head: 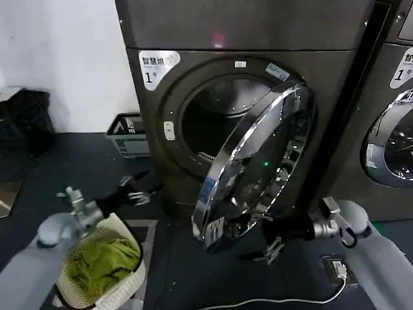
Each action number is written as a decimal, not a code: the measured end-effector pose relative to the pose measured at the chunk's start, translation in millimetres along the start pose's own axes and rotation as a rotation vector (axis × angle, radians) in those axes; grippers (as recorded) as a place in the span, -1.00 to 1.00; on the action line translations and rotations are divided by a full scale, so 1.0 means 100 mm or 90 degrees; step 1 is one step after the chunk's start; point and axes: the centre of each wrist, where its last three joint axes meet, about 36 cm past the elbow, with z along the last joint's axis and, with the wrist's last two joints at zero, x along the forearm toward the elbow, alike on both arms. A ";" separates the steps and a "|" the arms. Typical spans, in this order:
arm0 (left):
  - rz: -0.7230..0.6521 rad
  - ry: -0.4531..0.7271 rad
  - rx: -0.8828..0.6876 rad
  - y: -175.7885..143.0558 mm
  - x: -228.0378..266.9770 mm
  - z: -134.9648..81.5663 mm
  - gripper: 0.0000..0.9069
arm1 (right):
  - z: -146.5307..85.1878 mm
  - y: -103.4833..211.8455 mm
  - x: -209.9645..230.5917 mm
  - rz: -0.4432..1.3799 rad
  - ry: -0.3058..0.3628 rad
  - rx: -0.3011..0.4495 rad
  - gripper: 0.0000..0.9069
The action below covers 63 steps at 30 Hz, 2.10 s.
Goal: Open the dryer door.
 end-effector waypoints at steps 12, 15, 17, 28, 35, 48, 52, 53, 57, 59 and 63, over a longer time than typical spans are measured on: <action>0.178 0.010 0.000 -0.15 -0.80 -0.01 1.00 | 0.11 0.42 0.81 0.176 -0.036 0.017 1.00; 0.212 0.016 -0.003 -0.22 -0.95 0.00 1.00 | 0.13 0.61 1.07 0.237 -0.043 0.034 1.00; 0.231 0.018 -0.003 -0.27 -1.05 0.01 1.00 | 0.14 0.75 1.24 0.279 -0.049 0.039 1.00; 0.317 0.014 -0.017 -0.63 -1.53 0.09 1.00 | 0.10 1.63 1.93 0.576 -0.059 0.065 1.00; 0.366 0.005 -0.010 -0.99 -1.77 0.15 1.00 | -0.22 2.24 2.18 0.832 -0.043 0.136 1.00; 0.414 -0.043 0.015 -1.70 -2.18 0.05 1.00 | -1.14 3.31 2.24 1.315 0.008 0.207 1.00; 0.406 -0.045 0.021 -1.82 -2.33 0.02 1.00 | -1.33 3.55 2.22 1.442 0.049 0.255 1.00; 0.402 -0.045 0.023 -1.85 -2.37 0.01 1.00 | -1.36 3.59 2.21 1.462 0.058 0.265 1.00; 0.385 -0.043 0.025 -1.98 -2.55 -0.02 1.00 | -1.54 3.79 2.18 1.536 0.100 0.307 1.00; 0.388 -0.043 0.024 -2.06 -2.67 -0.04 1.00 | -1.62 3.88 2.17 1.565 0.112 0.316 1.00; 0.404 -0.043 0.030 -2.23 -2.89 -0.06 1.00 | -1.79 4.05 2.14 1.607 0.137 0.339 1.00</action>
